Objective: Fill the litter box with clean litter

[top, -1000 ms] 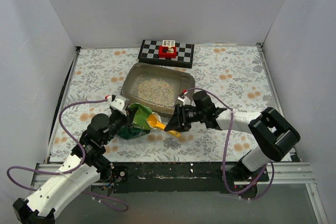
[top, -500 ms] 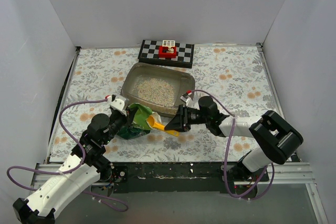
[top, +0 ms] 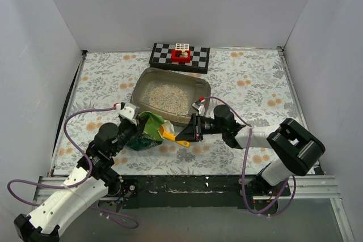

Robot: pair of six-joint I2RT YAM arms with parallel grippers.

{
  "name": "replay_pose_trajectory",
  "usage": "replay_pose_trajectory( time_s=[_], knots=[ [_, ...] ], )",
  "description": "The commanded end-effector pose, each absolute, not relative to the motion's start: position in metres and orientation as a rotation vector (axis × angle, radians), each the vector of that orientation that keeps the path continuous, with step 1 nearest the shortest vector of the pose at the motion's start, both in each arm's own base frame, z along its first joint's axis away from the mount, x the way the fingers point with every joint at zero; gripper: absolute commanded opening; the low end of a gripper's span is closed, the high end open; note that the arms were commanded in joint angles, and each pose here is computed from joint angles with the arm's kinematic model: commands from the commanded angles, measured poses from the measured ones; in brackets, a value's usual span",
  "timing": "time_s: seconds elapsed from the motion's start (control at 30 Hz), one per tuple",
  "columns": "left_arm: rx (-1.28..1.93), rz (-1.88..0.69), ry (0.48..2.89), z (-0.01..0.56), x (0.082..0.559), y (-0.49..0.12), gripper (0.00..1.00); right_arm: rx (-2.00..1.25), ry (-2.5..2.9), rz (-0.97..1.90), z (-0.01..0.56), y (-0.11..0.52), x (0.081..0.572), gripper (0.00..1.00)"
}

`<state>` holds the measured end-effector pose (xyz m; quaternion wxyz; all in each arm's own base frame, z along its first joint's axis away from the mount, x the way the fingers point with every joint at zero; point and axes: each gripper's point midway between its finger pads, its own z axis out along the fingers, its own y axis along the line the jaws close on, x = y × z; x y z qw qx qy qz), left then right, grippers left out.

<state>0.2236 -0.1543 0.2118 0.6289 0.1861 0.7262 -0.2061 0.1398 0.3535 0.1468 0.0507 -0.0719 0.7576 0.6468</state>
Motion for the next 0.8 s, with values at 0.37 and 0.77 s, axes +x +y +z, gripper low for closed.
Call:
replay_pose_trajectory(
  time_s=[0.37, 0.77],
  knots=[
    [0.44, -0.512, 1.624, 0.221, 0.221, -0.161, 0.0, -0.181, 2.238, 1.866, 0.165, 0.361, 0.161, 0.48],
    [0.445, -0.522, 1.623, 0.221, 0.22, -0.162, 0.0, -0.076, 2.206, 1.816, 0.14, 0.336, 0.146, 0.6]
  ],
)
